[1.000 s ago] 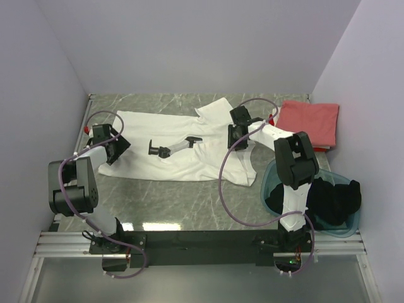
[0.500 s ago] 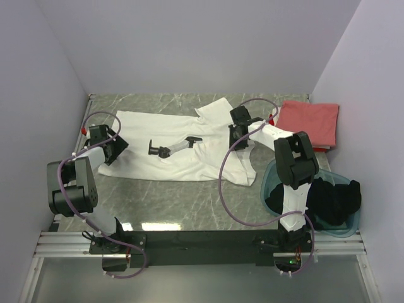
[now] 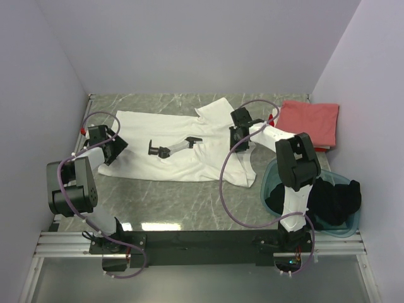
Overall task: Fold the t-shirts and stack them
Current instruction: Fold the tshirt
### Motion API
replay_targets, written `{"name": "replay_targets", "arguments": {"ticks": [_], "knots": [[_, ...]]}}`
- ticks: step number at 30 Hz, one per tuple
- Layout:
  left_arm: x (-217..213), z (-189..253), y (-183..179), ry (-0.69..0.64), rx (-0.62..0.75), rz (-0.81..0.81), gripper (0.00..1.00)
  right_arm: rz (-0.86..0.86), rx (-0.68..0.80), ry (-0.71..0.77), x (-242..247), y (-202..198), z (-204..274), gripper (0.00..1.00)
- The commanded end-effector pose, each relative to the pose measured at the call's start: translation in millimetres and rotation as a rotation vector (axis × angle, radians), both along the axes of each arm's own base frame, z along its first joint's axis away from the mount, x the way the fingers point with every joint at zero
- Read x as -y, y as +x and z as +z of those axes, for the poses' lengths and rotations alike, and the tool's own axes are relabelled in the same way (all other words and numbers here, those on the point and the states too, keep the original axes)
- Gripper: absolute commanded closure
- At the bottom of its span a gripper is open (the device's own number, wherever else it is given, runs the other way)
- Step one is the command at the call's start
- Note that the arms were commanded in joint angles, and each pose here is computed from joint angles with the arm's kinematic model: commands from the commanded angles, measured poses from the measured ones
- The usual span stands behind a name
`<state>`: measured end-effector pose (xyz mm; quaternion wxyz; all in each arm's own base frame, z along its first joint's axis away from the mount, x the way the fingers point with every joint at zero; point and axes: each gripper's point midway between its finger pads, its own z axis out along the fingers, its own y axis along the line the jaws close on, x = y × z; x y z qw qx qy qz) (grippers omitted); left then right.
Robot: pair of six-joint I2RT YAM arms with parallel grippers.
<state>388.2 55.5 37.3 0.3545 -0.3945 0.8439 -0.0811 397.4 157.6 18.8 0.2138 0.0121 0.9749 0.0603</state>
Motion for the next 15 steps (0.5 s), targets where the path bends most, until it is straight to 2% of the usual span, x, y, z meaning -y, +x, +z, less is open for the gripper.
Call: {"name": "replay_targets", "arguments": {"ticks": [1, 15], "knots": [[-4.1, -2.4, -4.2, 0.018, -0.004, -0.006, 0.2, 0.008, 0.029, 0.007, 3.0, -1.8, 16.8, 0.68], [-3.0, -5.1, -5.4, 0.006, -0.006, -0.015, 0.2, 0.03, 0.067, 0.019, 1.9, -1.2, 30.9, 0.65]]}}
